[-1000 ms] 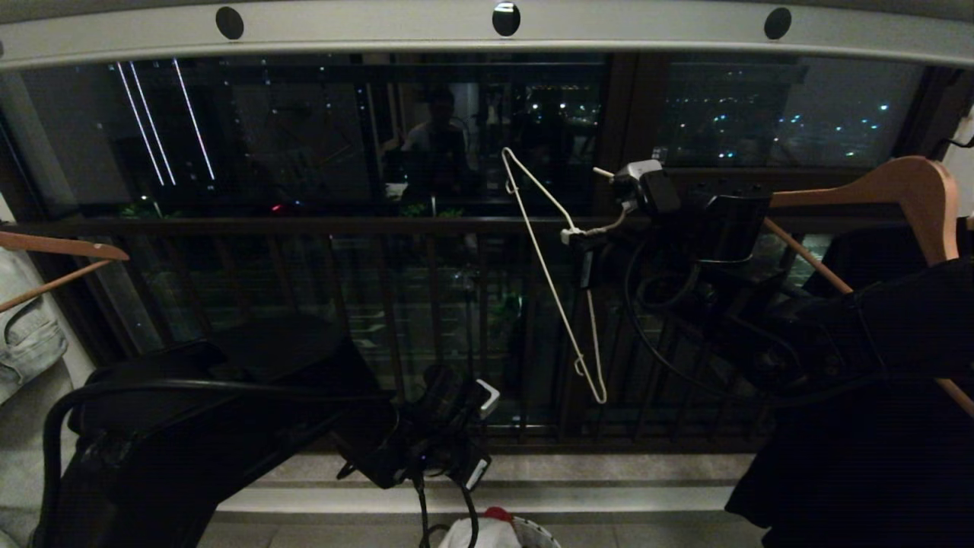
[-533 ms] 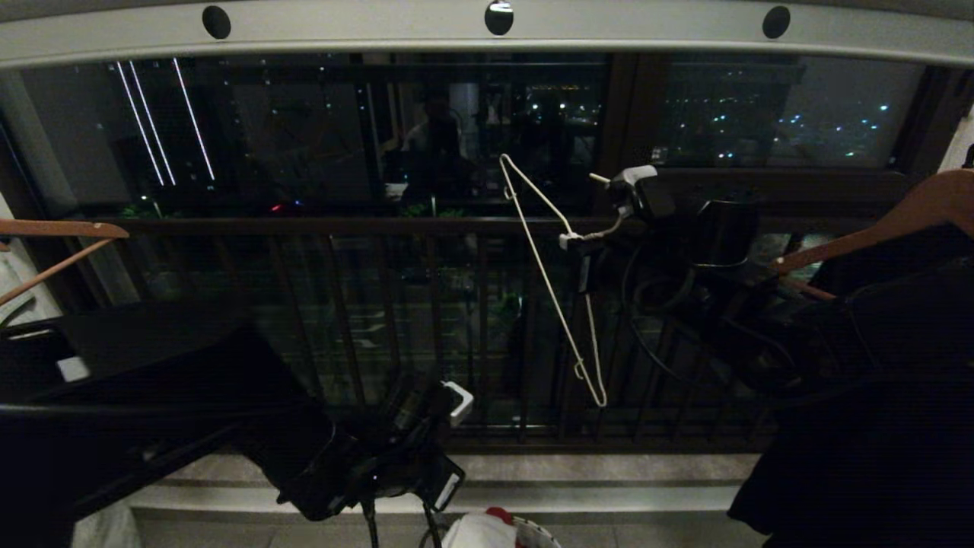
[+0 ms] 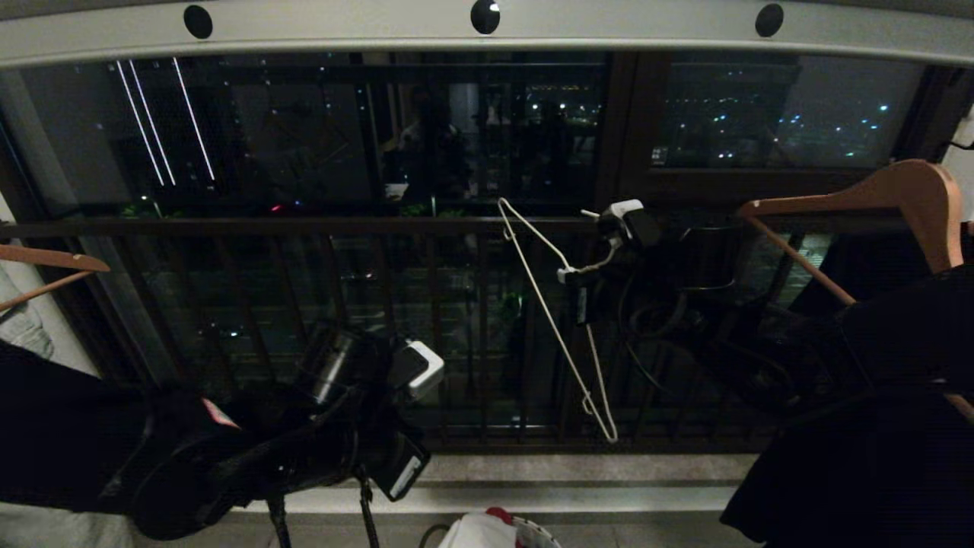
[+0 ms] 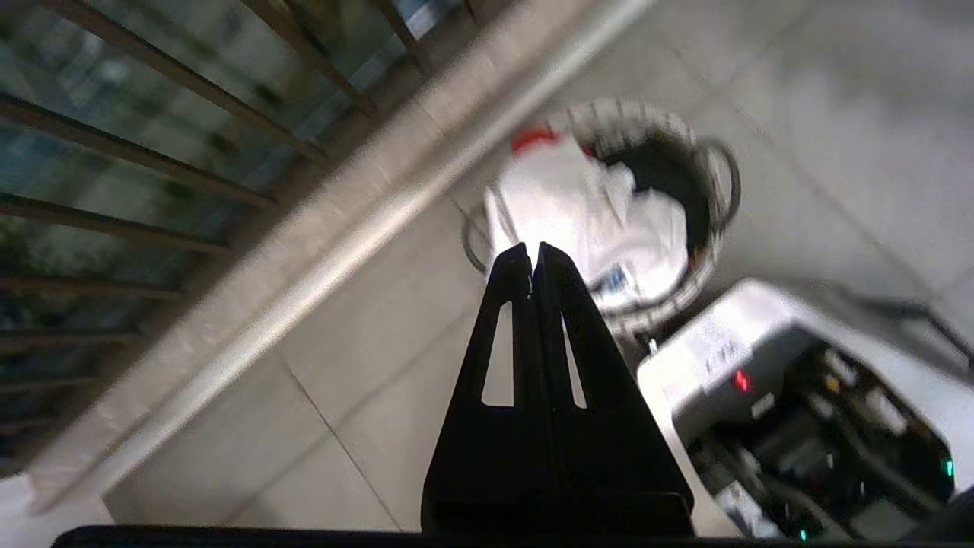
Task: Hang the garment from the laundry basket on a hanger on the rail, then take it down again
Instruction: Hang the clothes rack on the clothesline
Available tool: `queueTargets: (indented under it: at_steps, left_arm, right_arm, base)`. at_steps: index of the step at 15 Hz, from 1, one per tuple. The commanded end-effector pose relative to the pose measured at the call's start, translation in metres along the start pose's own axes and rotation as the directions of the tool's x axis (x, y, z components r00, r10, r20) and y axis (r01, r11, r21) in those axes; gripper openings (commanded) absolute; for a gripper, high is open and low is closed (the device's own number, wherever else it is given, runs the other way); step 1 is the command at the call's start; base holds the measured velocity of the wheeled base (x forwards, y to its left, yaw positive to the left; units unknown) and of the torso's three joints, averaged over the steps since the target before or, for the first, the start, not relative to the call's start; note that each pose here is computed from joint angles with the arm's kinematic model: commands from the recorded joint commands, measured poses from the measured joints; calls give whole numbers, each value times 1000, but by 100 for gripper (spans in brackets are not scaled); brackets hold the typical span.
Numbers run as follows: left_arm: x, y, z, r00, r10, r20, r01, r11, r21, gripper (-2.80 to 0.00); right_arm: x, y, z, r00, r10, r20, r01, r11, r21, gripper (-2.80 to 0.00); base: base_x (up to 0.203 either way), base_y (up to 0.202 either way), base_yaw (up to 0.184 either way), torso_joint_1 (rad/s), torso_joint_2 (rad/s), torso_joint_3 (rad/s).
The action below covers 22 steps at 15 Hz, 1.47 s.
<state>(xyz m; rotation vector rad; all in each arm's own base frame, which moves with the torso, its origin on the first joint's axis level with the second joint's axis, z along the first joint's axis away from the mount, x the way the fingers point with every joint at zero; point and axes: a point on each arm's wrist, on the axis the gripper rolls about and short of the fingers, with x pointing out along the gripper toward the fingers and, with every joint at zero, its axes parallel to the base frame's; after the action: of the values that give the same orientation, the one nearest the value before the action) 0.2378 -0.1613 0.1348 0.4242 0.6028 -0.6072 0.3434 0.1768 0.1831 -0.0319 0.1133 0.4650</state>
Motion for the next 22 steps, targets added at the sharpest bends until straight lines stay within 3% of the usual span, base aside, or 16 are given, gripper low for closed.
queueTargets:
  at_steps: [1, 3, 5, 7, 9, 11, 14, 17, 22]
  left_arm:
    - [-46, 11, 19, 990, 44, 132, -43, 999, -16, -280]
    - [-81, 16, 27, 973, 71, 219, -66, 997, -30, -280]
    - [-120, 15, 30, 957, 72, 282, -66, 997, -29, -280]
    - [-164, 13, 28, 951, 56, 303, -52, 998, -21, -280]
    - [-199, 11, 25, 934, 3, 356, -1, 1000, -5, -280]
    - [-222, 11, 20, 910, -17, 413, 18, 1000, 3, -280]
    - [-232, 11, 22, 895, -12, 446, 15, 1000, -3, -280]
    - [-237, 11, 21, 886, -10, 464, 16, 1000, -10, -280]
    - [-252, 13, 22, 859, 8, 512, 13, 999, -38, -280]
  right_arm:
    - [-21, 9, 18, 1000, 17, 19, -17, 1000, 6, -280]
    - [-49, 22, 38, 999, 34, 7, -34, 999, 10, -280]
    - [-77, 33, 51, 995, 68, -70, -66, 997, 28, -280]
    - [-105, 46, 67, 985, 117, -128, -114, 993, 29, -280]
    - [-128, 62, 79, 979, 161, -128, -159, 987, 23, -280]
    - [-147, 72, 103, 983, 176, -56, -175, 984, 24, -280]
    - [-163, 91, 117, 969, 210, -128, -212, 977, -1, -280]
    - [-149, 116, 123, 982, 175, -75, -177, 984, -14, -280]
    - [-107, 143, 130, 999, 23, -36, -24, 1000, -17, -280]
  base:
    - [0, 0, 0, 0, 0, 0]
    - [0, 0, 0, 0, 0, 0]
    - [0, 0, 0, 0, 0, 0]
    - [0, 0, 0, 0, 0, 0]
    - [0, 0, 0, 0, 0, 0]
    - [0, 0, 0, 0, 0, 0]
    - [0, 0, 0, 0, 0, 0]
    - [0, 0, 0, 0, 0, 0]
    - [0, 0, 0, 0, 0, 0]
